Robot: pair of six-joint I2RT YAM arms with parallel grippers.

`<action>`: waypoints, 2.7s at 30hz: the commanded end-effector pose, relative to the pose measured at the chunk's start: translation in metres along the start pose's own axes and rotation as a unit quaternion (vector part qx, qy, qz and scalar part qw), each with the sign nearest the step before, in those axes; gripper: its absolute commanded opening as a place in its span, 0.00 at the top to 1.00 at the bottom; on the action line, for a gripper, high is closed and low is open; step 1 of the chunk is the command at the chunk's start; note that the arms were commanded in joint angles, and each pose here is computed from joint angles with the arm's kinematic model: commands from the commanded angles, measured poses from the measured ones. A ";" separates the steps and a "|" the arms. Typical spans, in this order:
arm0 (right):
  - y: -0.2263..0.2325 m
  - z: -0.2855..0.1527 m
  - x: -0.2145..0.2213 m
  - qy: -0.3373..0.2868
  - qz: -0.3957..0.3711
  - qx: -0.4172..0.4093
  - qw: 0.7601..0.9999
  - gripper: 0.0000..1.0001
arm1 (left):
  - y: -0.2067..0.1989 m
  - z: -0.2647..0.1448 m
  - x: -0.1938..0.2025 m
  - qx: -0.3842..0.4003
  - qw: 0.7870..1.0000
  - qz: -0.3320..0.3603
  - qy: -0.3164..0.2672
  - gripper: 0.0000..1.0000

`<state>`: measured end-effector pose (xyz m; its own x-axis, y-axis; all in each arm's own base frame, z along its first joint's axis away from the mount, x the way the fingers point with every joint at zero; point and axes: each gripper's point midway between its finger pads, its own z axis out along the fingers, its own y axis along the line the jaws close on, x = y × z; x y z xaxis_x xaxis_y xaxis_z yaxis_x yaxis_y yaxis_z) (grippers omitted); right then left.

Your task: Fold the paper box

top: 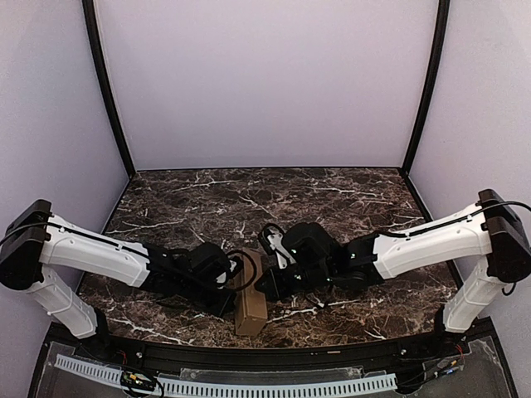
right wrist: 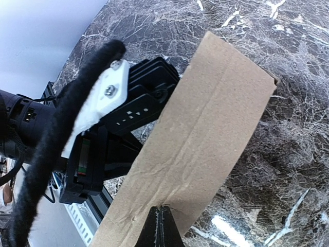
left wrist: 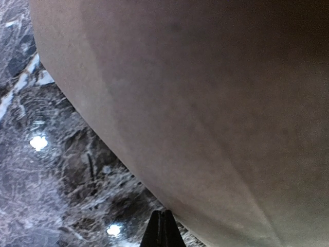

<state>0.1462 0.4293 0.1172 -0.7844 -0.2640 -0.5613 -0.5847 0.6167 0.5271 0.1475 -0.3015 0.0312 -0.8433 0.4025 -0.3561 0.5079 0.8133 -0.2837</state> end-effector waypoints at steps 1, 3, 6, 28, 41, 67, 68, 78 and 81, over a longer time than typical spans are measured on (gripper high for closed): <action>0.018 -0.009 -0.001 -0.001 -0.012 -0.027 1.000 1.00 | -0.015 0.001 -0.002 0.050 0.998 -0.021 -0.018 0.99; 0.018 -0.009 0.003 0.003 -0.012 -0.030 0.999 1.00 | -0.015 0.005 0.000 0.058 0.998 -0.032 -0.021 0.99; 0.019 -0.012 0.010 0.005 -0.007 -0.043 0.999 1.00 | -0.013 0.014 0.007 0.072 0.996 -0.052 -0.022 0.99; 0.068 -0.031 0.019 -0.006 -0.038 -0.213 0.976 1.00 | 0.027 -0.051 0.005 -0.017 0.996 -0.039 -0.082 0.99; 0.080 -0.012 0.038 0.045 -0.019 -0.277 0.960 1.00 | -0.019 -0.135 -0.073 0.043 0.976 0.038 -0.208 0.99; 0.052 -0.011 0.048 0.064 0.011 -0.231 0.971 1.00 | -0.051 -0.148 -0.160 0.131 0.954 0.057 -0.265 0.99; 0.052 -0.015 0.045 0.054 0.008 -0.228 0.972 1.00 | -0.048 -0.150 -0.167 0.134 0.952 0.053 -0.271 0.99; 0.042 -0.029 0.014 -0.022 -0.005 -0.165 0.986 1.00 | -0.037 -0.106 -0.195 0.219 0.946 0.000 -0.239 0.99; 0.040 -0.028 0.011 -0.032 -0.012 -0.142 0.989 1.00 | -0.032 -0.096 -0.198 0.249 0.939 -0.016 -0.235 0.99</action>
<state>0.0972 0.4321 0.1468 -0.7871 -0.2567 -0.5609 -0.6167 0.3087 0.7242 0.2773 -0.3618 0.1947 -0.7189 0.1053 -0.6871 0.6089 0.5721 -0.5495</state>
